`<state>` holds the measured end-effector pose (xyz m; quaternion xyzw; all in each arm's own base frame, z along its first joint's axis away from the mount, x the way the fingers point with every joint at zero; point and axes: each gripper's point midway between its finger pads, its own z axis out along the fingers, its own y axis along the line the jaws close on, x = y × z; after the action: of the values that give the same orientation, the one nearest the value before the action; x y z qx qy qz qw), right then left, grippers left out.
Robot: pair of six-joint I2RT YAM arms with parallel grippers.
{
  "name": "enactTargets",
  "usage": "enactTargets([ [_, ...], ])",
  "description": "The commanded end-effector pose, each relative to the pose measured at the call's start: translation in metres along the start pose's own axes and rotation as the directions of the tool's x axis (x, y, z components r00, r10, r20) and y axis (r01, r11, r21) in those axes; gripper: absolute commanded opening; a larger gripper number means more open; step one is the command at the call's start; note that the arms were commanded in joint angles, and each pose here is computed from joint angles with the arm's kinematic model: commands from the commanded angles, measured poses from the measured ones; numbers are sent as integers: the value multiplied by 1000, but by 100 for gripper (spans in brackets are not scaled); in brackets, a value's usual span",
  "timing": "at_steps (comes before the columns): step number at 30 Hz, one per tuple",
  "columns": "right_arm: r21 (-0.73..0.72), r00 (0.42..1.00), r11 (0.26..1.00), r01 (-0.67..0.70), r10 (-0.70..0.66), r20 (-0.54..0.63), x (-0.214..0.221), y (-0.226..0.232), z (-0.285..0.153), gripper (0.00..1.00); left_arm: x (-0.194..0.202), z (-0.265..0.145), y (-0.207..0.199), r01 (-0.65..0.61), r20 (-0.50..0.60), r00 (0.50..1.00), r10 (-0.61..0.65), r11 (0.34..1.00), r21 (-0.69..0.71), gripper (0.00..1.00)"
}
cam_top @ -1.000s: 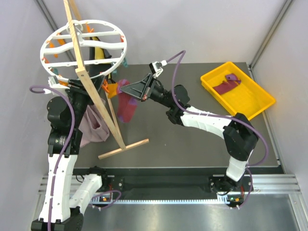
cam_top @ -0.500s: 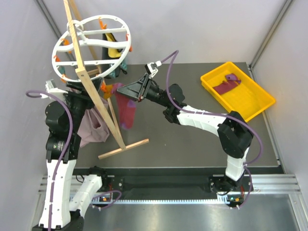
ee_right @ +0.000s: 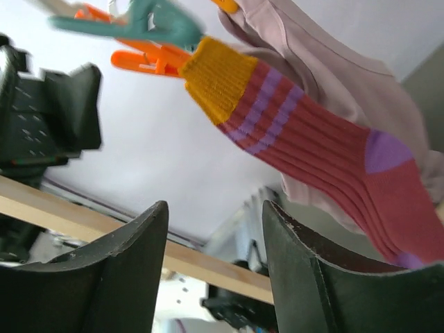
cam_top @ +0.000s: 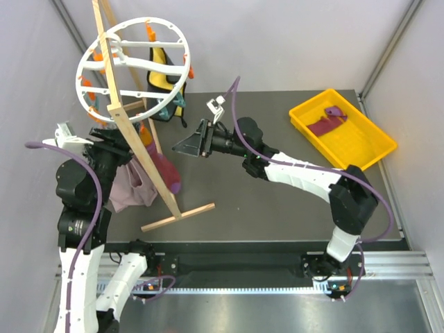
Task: Clip the socks to the hanger
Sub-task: Clamp the sock onto the hanger, then open the clamp at the hanger.
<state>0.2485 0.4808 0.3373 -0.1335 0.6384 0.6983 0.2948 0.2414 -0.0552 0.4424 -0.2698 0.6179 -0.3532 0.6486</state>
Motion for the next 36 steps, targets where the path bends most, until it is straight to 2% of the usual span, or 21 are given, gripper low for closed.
enactTargets([
  [1,22,957,956,291,-291,3,-27,39,-15,56,-23,-15,-25,-103,67,993,98,992,71,52],
  [4,70,912,910,409,-410,-1,-42,42,-18,55,-23,-15,-30,-117,69,991,110,989,94,51],
  [7,86,867,864,496,-498,6,-57,43,-12,59,-20,-10,-32,-107,52,993,102,989,105,51],
  [11,92,807,805,586,-590,15,-74,42,-3,66,4,3,-46,-75,-74,993,90,979,187,49],
  [12,87,797,796,599,-603,32,-82,48,-1,65,15,9,-48,-52,-132,988,80,977,207,49],
  [16,77,789,789,610,-613,36,-94,40,10,63,33,21,-55,-1,-227,972,62,966,258,47],
  [18,69,787,787,613,-616,32,-95,39,13,54,37,25,-56,15,-245,968,51,965,262,47],
  [21,71,793,793,606,-608,26,-97,35,18,45,34,25,-57,10,-228,972,54,962,272,47],
  [24,86,803,802,591,-595,23,-98,28,20,44,30,25,-53,-16,-193,979,68,966,259,47],
  [31,97,806,804,586,-591,36,-103,24,24,46,13,22,-31,-76,-92,992,90,986,149,44],
  [36,108,773,773,625,-632,49,-107,22,25,50,8,20,-24,-29,-49,998,35,993,116,39],
])
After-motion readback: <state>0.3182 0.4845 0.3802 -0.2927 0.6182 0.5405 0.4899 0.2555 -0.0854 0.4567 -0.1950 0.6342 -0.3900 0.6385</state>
